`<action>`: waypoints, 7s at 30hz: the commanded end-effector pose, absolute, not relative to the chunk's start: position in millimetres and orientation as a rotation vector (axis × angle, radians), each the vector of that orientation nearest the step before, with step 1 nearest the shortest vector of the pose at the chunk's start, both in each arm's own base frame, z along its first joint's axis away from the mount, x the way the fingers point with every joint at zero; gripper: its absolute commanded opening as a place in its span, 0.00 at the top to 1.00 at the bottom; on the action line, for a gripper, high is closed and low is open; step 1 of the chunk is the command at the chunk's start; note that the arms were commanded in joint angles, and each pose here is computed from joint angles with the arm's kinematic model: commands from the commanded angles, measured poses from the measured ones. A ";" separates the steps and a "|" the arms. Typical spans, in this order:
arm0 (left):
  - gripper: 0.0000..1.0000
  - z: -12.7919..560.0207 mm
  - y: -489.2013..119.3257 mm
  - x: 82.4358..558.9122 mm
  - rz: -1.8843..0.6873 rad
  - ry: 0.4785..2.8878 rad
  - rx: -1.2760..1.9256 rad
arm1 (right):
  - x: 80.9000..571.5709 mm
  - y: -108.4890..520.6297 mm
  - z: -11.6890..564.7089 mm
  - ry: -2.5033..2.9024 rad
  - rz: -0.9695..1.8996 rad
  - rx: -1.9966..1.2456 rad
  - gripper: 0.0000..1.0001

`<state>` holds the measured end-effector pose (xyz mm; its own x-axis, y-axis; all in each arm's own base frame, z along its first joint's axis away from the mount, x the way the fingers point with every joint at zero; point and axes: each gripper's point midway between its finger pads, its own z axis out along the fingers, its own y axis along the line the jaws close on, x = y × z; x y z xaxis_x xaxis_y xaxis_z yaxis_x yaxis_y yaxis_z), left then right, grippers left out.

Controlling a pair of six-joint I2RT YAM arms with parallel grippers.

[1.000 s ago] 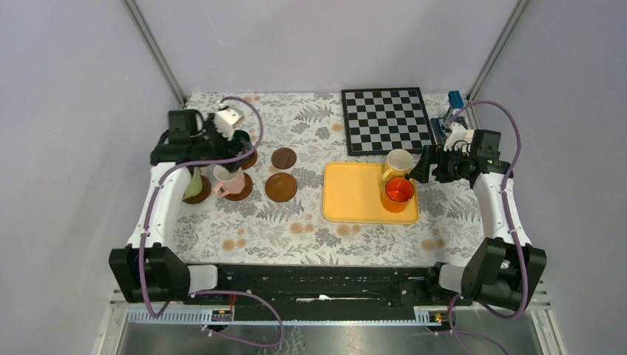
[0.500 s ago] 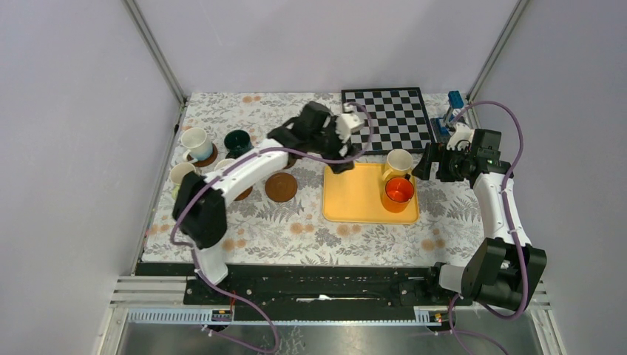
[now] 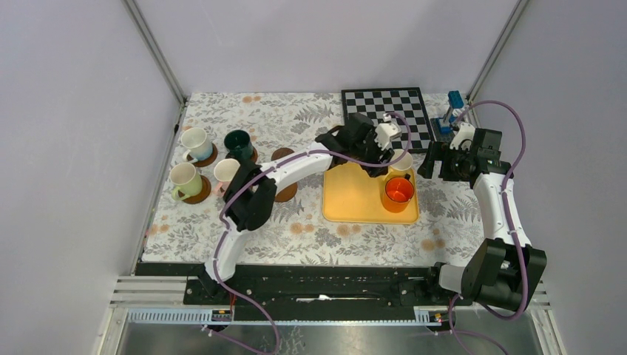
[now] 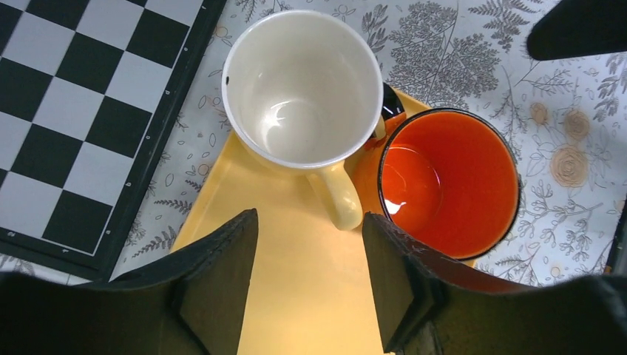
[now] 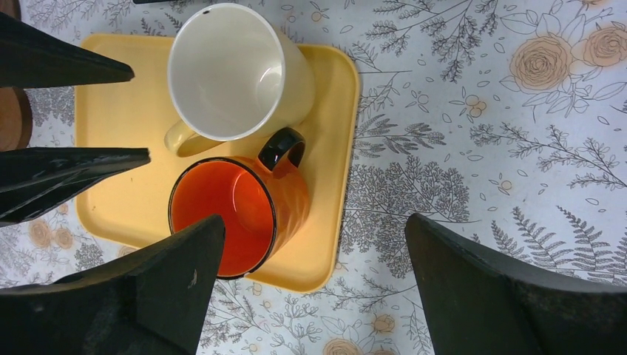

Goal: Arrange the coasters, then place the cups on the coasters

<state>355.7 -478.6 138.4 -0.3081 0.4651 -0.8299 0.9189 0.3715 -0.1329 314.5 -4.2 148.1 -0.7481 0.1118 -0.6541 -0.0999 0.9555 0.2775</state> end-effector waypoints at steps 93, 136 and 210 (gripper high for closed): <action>0.65 125.4 -488.6 376.0 -0.803 1.949 1.115 | 316.2 -5.0 160.0 2.327 0.365 -0.042 0.02; 1.00 182.8 -462.2 356.2 -0.811 1.862 1.109 | 314.8 -4.0 158.6 2.329 0.370 -0.048 0.02; 1.00 99.7 -141.3 328.5 -0.384 2.091 0.757 | 312.8 8.6 152.5 2.347 0.473 -0.079 0.02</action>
<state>305.9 -132.1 78.4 -0.5611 0.3958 -0.7270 0.6136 0.7884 -0.0444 310.8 8.1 149.5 -0.7395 0.0852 -0.6678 -0.1744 0.9339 0.3122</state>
